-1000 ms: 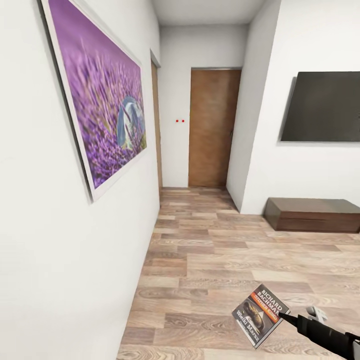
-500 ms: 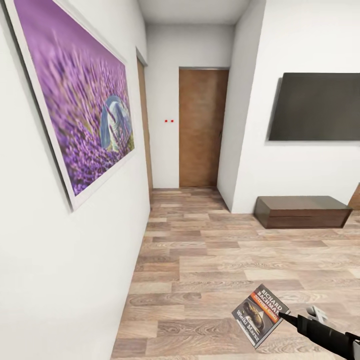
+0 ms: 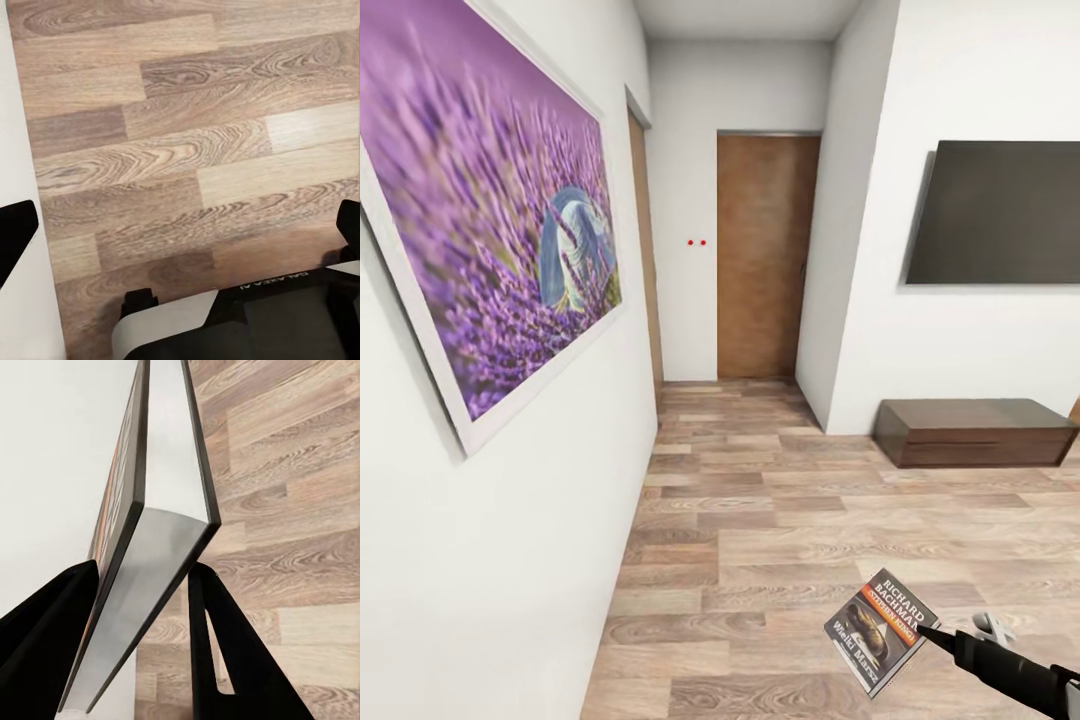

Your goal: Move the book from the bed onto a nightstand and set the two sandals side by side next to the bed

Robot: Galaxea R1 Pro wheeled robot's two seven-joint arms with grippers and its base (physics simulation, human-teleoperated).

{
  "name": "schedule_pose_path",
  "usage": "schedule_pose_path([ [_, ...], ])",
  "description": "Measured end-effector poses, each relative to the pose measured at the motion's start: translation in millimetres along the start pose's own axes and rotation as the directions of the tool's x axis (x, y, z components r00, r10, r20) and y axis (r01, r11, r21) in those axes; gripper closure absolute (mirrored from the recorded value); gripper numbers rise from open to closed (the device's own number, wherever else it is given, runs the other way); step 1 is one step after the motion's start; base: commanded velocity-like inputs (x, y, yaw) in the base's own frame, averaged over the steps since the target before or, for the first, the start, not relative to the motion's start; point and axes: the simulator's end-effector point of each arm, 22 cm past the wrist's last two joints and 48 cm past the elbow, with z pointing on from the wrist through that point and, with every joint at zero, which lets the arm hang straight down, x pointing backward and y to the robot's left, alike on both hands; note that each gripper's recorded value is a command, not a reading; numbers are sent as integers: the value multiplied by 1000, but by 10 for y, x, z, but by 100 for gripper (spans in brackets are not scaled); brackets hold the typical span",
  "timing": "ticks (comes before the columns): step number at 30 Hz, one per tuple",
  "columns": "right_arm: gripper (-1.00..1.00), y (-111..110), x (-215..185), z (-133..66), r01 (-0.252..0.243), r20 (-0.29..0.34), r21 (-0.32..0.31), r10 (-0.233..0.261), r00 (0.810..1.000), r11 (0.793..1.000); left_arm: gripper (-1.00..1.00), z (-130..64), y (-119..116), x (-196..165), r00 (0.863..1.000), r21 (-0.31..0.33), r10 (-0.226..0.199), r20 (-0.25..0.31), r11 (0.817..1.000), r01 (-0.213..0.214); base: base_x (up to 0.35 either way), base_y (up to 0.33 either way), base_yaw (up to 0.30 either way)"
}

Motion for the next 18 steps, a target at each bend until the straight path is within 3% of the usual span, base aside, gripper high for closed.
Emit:
schedule_pose_path([
  [5, 100, 1, -1, 0, 0, 0, 0, 0, 1000, 1000, -100, 0, -1, 1, 1000, 0, 0, -1, 1000, 0, 328, 0, -21],
  [13, 100, 0, 0, 0, 1, -1, 0, -1, 1000, 1000, -100, 0, -2, 2, 1000, 1, 0, -1, 1000, 0, 328, 0, -156],
  [18, 100, 0, 0, 0, 1, -1, 0, -1, 1000, 1000, -100, 0, -2, 2, 1000, 1, 0, -1, 1000, 0, 328, 0, -42],
])
